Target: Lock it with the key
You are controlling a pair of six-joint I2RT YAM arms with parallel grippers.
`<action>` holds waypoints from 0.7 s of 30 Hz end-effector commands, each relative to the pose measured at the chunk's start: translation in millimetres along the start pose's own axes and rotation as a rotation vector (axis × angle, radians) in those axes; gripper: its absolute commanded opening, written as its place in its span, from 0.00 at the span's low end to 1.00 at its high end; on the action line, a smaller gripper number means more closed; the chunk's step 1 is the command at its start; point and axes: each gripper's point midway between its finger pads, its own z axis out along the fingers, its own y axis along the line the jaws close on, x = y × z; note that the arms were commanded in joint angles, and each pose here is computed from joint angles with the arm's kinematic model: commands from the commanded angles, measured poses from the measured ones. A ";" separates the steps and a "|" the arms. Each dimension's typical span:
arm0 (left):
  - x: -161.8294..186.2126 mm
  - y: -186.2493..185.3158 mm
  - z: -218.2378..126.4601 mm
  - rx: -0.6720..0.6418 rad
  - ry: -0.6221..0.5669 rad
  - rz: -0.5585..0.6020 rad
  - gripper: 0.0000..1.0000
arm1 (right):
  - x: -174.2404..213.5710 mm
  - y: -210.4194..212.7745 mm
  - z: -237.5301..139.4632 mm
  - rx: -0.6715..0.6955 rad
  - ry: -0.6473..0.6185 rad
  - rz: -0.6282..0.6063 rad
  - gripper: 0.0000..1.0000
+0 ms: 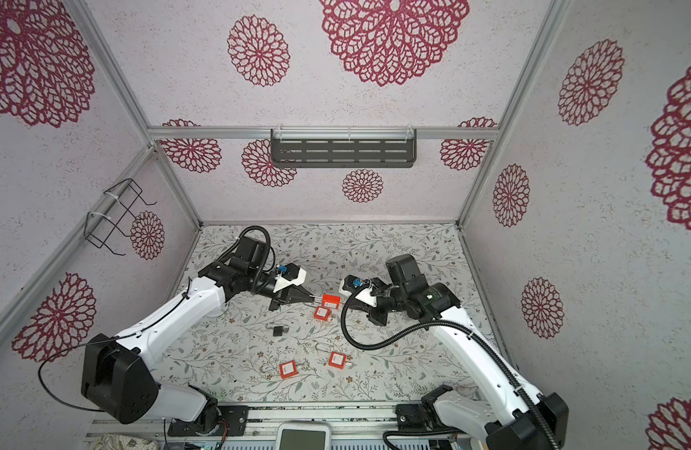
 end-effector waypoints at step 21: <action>-2.1 -1.5 -29.2 -0.120 0.058 0.086 0.00 | 18.4 -8.2 -1.5 0.087 0.011 0.168 0.00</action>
